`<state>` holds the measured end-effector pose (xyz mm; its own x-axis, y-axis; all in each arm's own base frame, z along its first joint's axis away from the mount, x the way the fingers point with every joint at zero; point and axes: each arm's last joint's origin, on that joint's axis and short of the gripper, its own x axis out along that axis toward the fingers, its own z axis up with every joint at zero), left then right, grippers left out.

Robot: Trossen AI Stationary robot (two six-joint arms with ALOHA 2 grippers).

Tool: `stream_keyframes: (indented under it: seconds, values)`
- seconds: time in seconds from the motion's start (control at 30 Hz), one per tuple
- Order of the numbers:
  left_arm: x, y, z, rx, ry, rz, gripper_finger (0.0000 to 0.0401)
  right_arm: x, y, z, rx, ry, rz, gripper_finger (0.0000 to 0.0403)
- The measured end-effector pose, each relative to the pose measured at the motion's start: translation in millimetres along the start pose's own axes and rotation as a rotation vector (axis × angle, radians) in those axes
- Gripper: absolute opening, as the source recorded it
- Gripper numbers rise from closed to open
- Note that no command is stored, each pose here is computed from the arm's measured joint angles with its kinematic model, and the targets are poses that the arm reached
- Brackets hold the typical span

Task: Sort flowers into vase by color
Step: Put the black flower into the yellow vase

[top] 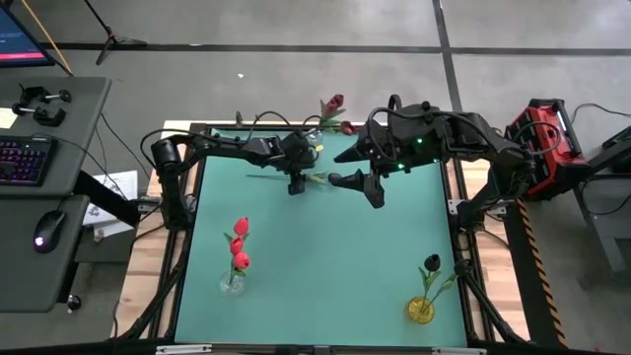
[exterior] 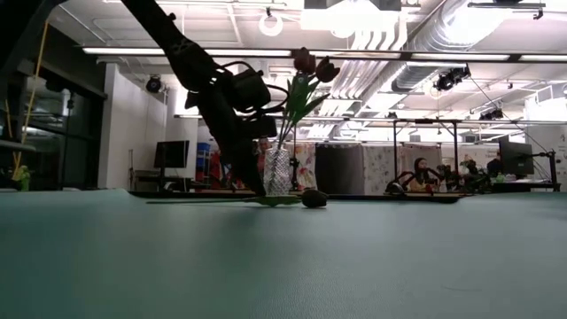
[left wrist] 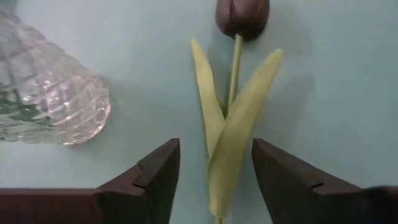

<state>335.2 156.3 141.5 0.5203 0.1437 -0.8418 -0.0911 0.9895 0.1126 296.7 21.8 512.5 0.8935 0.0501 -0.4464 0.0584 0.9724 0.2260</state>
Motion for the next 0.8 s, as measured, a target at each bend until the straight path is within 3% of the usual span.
stream_keyframes:
  seconds: [0.2, 0.4, 0.8]
  values:
    - [1, -12, 2, 0.081, 0.017, -0.025, 0.0116, 0, 0, 0, -0.01, 0.001, 0.001, 0.0266]
    - [1, -21, 2, 0.101, 0.041, -0.037, 0.0015, 0, 0, 0, -0.018, 0.001, 0.001, 0.0266]
    - [-15, -24, -1, 0.06, 0.11, -0.055, 0.0, 0, 0, 0, -0.018, 0.001, 0.002, 0.0266]
